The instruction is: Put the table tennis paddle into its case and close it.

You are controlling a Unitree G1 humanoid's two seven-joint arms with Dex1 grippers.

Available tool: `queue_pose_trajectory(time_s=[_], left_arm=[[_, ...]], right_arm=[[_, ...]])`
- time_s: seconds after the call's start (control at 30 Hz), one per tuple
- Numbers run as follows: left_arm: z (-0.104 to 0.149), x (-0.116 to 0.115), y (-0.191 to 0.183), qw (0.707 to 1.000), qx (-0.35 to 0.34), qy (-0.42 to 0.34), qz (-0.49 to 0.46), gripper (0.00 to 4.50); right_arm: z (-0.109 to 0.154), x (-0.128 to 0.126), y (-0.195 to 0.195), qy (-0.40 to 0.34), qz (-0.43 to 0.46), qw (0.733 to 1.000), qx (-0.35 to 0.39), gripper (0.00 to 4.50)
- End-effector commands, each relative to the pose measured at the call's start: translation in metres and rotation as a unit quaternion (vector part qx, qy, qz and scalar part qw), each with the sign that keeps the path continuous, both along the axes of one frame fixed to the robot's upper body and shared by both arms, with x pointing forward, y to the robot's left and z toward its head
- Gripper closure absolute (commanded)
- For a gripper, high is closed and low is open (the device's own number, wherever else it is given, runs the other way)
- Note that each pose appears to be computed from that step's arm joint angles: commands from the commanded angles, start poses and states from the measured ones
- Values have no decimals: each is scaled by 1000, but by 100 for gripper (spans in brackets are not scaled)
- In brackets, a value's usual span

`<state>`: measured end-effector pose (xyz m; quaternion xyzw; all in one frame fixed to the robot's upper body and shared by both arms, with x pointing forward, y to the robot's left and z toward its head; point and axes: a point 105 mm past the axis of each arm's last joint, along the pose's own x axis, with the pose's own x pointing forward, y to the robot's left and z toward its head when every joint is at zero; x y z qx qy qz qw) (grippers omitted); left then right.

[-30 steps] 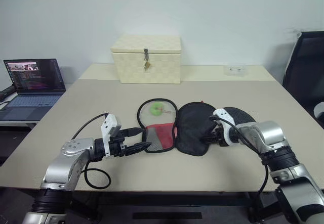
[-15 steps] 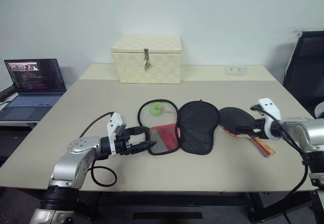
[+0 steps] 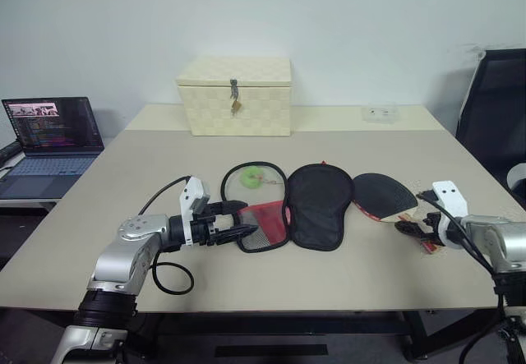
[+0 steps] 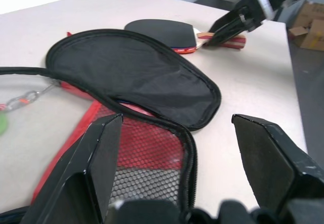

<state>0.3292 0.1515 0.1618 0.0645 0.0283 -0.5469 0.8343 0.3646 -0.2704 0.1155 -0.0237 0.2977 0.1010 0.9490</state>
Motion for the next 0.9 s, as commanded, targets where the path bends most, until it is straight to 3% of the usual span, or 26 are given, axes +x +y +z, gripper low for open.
queue_pose_trajectory(time_s=[0.03, 0.1, 0.17, 0.33, 0.47, 0.5, 0.67, 0.9], left_arm=[[15, -5, -4, 999, -2, -22, -25, 73], [17, -6, -4, 999, -1, -23, -27, 73], [18, -7, -3, 999, 0, -25, -28, 73], [21, -10, -2, 999, 2, -29, -27, 73], [20, -12, 0, 999, 3, -29, -21, 73], [20, -13, 1, 999, 3, -29, -19, 73], [22, -14, 3, 999, 2, -29, -15, 73], [27, -12, 6, 999, 2, -33, -13, 73]], right_arm=[[5, 8, 2, -21, -2, 1000, -9, 2], [0, 11, 5, -18, -1, 1000, -12, 2], [-2, 12, 5, -17, -9, 1000, -15, 42], [6, 19, -5, -36, -56, 998, -22, 201], [34, 24, -22, -80, -96, 991, -40, 330], [44, 25, -26, -94, -105, 989, -43, 344], [83, 25, -11, -143, -100, 984, -16, 344], [82, 7, 108, -132, -22, 985, 106, 344]])
